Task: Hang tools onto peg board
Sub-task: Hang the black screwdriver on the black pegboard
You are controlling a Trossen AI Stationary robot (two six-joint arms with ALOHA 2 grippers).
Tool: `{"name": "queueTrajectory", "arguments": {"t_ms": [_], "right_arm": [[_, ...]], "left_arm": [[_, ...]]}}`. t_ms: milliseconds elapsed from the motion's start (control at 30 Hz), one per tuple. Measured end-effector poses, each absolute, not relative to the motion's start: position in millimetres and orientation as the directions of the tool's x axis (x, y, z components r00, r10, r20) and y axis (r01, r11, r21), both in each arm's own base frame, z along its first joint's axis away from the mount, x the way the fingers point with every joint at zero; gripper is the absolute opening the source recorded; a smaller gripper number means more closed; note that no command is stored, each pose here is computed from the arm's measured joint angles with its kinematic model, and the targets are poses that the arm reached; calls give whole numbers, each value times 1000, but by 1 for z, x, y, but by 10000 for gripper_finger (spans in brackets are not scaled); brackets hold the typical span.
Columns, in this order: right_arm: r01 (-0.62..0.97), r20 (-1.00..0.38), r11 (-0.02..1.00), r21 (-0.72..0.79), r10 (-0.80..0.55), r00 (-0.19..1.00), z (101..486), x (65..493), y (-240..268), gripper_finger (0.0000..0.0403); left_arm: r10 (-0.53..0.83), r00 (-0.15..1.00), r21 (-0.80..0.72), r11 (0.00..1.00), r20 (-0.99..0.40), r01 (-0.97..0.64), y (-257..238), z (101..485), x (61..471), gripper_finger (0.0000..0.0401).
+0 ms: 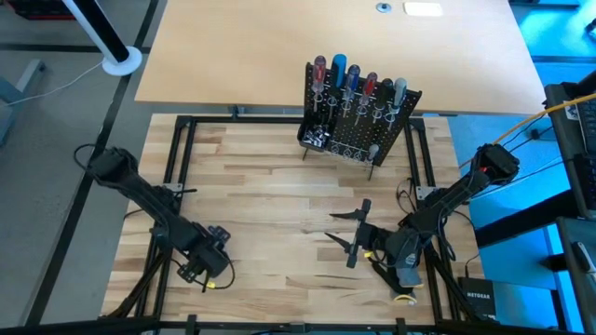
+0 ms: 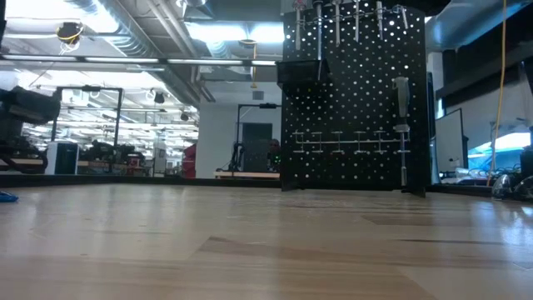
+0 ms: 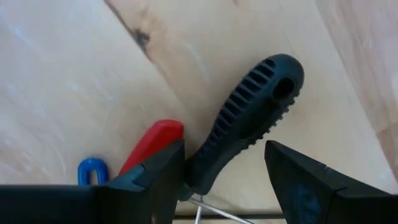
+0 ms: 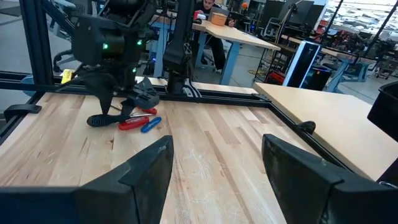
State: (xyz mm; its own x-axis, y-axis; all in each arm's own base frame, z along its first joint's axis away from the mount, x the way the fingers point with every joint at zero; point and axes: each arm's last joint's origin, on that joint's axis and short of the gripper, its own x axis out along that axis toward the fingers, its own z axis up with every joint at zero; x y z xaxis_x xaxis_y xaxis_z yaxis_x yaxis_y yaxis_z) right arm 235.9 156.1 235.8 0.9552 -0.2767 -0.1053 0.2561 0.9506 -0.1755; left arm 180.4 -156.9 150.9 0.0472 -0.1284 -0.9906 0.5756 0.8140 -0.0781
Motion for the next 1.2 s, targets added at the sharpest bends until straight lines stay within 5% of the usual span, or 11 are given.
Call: {"name": "queueTrajectory", "arguments": {"t_ms": [167,633,1000,1200], "right_arm": [[256,-106,951,-176,-277,955,236,236,156,246],[256,-107,950,-178,-277,955,236,236,156,246],[255,-110,950,-182,-277,954,235,236,156,246],[255,-111,950,-181,-277,954,235,236,156,246]], "left_arm": [[-99,24,-65,795,-995,603,-157,142,182,199],[-81,55,-27,769,-995,639,-162,148,188,68],[35,156,131,736,-987,664,-168,181,202,72],[129,358,334,728,-925,599,-173,223,219,60]]}}
